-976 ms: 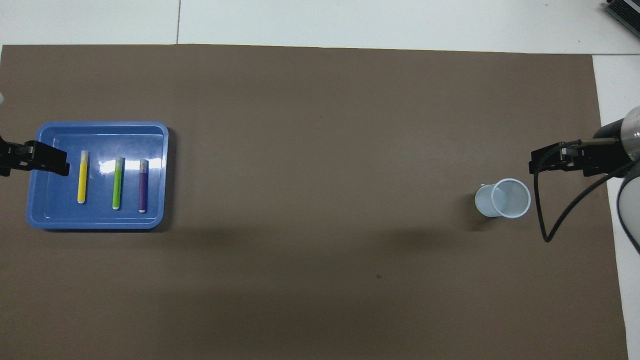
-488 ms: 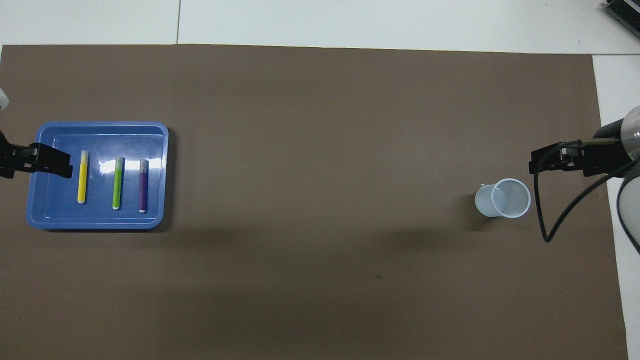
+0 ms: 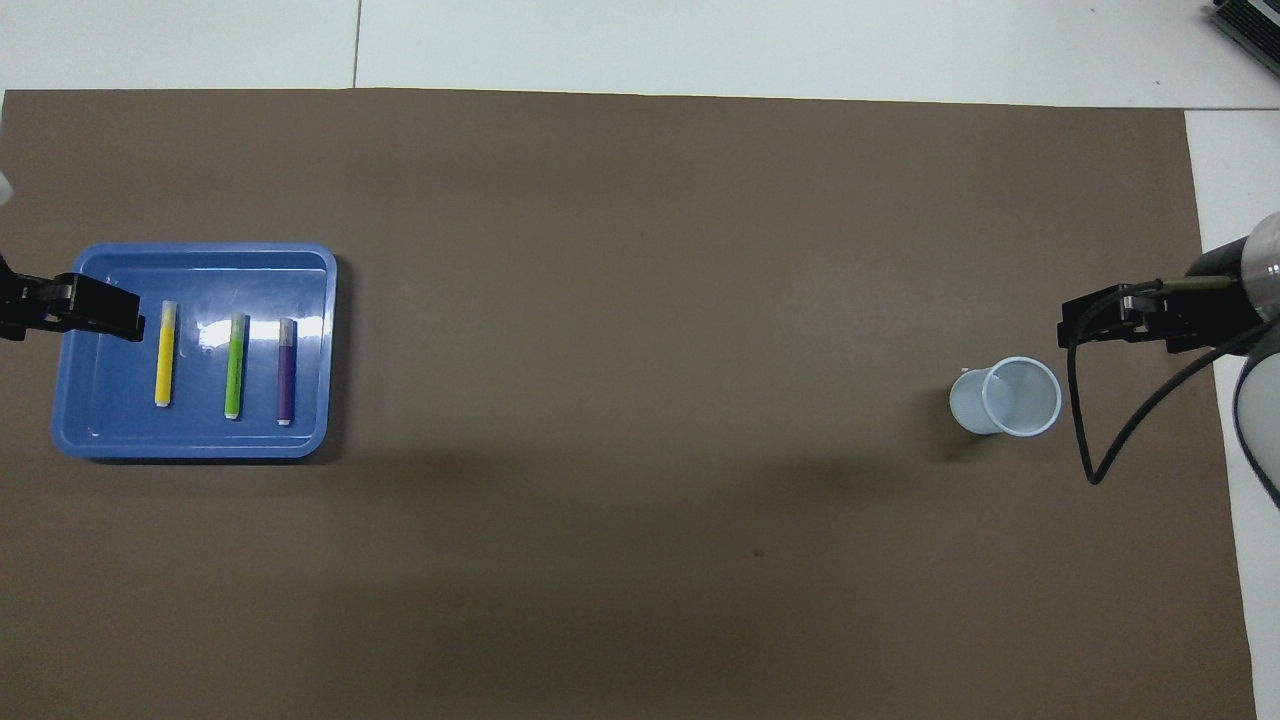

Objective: Right arm passes pens to left for tray arrangement

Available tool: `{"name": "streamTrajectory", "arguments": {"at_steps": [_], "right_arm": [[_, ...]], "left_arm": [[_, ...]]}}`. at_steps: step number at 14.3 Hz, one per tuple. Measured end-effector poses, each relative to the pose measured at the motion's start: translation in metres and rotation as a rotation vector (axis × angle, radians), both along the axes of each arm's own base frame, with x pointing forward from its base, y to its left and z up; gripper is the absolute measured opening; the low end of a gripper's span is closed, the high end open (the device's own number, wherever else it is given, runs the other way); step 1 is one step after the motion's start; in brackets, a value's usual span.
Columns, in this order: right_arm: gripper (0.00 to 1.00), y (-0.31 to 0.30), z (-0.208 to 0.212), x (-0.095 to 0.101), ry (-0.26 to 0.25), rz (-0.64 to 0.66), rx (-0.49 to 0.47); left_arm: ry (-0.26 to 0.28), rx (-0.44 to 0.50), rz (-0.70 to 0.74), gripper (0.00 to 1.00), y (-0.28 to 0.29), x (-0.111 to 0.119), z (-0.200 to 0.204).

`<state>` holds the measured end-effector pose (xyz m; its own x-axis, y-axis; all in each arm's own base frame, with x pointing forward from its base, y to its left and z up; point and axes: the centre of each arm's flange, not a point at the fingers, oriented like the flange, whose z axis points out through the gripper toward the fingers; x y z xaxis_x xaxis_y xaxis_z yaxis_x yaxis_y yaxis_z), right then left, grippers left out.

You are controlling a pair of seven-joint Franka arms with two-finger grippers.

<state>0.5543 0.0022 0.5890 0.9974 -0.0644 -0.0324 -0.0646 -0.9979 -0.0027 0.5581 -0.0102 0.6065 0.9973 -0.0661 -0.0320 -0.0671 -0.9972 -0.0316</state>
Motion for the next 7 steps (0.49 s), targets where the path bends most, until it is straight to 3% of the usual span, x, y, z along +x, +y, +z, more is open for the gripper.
{"name": "streamTrajectory", "arguments": {"at_steps": [7], "right_arm": [[1.0, 0.0, 0.0, 0.0, 0.0, 0.0, 0.0]], "left_arm": [[-0.002, 0.0, -0.015, 1.0, -0.008, -0.0001, 0.0005]]}}
